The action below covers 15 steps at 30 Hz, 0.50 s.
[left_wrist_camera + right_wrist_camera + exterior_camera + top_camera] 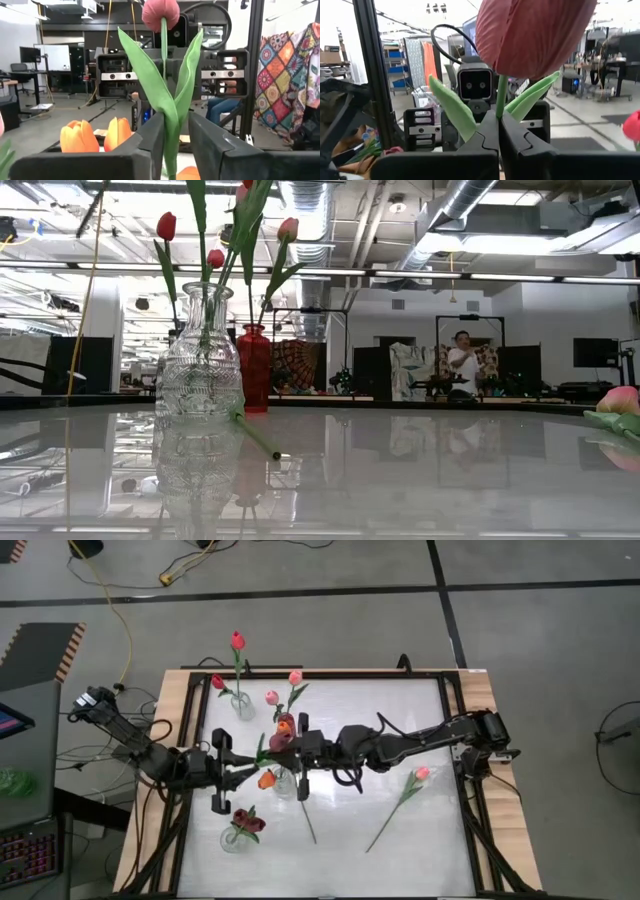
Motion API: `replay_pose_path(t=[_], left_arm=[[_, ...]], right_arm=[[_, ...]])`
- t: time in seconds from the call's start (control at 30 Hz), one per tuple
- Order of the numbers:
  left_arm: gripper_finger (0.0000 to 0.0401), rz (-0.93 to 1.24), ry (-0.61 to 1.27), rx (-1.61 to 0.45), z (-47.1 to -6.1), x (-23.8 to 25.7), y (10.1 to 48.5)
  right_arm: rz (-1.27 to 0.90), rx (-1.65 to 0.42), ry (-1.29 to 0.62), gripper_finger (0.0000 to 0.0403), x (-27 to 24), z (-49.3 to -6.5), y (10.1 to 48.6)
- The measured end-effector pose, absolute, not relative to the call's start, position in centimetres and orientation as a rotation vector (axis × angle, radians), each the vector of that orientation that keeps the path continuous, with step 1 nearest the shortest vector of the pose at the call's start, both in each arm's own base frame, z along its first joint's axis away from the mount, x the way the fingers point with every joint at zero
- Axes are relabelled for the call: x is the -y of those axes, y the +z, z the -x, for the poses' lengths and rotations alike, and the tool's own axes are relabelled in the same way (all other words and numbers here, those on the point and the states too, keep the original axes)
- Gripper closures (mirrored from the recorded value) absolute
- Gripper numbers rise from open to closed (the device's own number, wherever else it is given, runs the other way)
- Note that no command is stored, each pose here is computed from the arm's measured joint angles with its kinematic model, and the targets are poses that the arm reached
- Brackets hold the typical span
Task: Sort flowers into vase by color
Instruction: Put the dark red tulip into the bottom transparent vase
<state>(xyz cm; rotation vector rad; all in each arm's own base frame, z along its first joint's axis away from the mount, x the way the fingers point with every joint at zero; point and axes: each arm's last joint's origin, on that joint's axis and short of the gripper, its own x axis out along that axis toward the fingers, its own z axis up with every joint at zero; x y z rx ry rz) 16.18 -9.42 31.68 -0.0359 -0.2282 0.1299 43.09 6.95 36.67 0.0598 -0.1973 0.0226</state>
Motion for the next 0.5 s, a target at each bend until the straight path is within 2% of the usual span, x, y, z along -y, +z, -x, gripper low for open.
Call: replay_pose_path(t=[0.13, 0.5], left_arm=[[0.0315, 0.046, 0.125, 0.205, -16.23, 9.46, 31.41], [0.0315, 0.06, 0.171, 0.147, -16.33, 9.4, 30.75]], right_arm=[[-0.063, 0.157, 0.022, 0.0379, -6.93, -43.14, 36.31], [-0.077, 0.101, 0.02, 0.0379, -6.91, -43.22, 35.77]])
